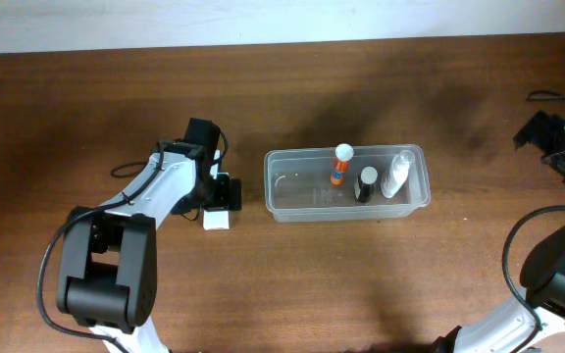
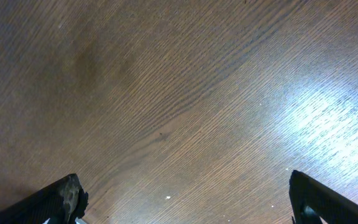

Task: Pack container
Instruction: 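Lower the left gripper and close it on the Panadol box, then lift the Panadol box and lower it flat into the container's left side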

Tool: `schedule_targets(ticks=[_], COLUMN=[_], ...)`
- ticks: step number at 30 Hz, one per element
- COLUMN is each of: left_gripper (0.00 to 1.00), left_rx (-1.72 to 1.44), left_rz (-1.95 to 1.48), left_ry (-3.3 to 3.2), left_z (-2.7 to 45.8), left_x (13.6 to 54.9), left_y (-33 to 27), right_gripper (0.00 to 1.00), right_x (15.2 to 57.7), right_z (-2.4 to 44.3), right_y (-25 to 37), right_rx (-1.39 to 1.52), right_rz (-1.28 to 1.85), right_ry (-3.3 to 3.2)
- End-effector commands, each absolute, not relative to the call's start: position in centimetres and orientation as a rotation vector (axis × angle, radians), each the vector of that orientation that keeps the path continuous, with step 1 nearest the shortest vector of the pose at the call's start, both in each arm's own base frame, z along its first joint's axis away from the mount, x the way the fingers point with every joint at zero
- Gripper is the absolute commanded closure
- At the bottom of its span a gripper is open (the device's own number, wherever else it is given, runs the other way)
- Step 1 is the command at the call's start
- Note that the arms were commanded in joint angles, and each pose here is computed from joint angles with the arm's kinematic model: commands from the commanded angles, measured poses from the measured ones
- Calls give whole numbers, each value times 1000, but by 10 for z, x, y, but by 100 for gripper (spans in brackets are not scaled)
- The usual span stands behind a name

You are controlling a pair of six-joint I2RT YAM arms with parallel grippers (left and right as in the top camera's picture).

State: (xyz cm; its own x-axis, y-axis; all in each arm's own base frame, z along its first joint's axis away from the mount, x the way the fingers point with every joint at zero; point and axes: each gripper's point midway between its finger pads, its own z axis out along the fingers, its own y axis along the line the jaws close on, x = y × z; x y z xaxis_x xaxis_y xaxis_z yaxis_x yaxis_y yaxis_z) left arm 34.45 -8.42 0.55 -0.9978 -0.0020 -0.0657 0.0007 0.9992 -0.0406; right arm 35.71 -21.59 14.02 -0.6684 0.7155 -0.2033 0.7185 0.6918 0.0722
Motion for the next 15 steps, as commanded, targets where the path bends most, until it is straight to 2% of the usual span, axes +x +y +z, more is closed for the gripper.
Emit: schedule_targets(ticks=[1, 6, 8, 9, 12, 13, 15], left_gripper=[1, 1, 11, 22, 39, 44, 45], left_rx=[-33, -26, -25, -26, -25, -25, -25], left_rz=[-44, -31, -27, -27, -27, -27, -28], left_ry=[3065, 3066, 3065, 3065, 3066, 3065, 3065], left_z=[5, 4, 4, 4, 4, 4, 4], left_x=[351, 350, 350, 350, 350, 350, 350], left_y=[-82, -82, -82, -82, -82, -82, -82], right_gripper=[2, 2, 2, 2, 2, 2, 2], right_x=[358, 358, 358, 358, 358, 358, 358], right_z=[143, 143, 143, 143, 143, 143, 143], right_y=[-216, -216, -216, -216, -216, -216, -216], right_rx=[1162, 1162, 1162, 1162, 1162, 1162, 1162], right_rz=[-24, -24, -24, -24, -24, -24, -24], right_ry=[2675, 2675, 2675, 2675, 2675, 2675, 2675])
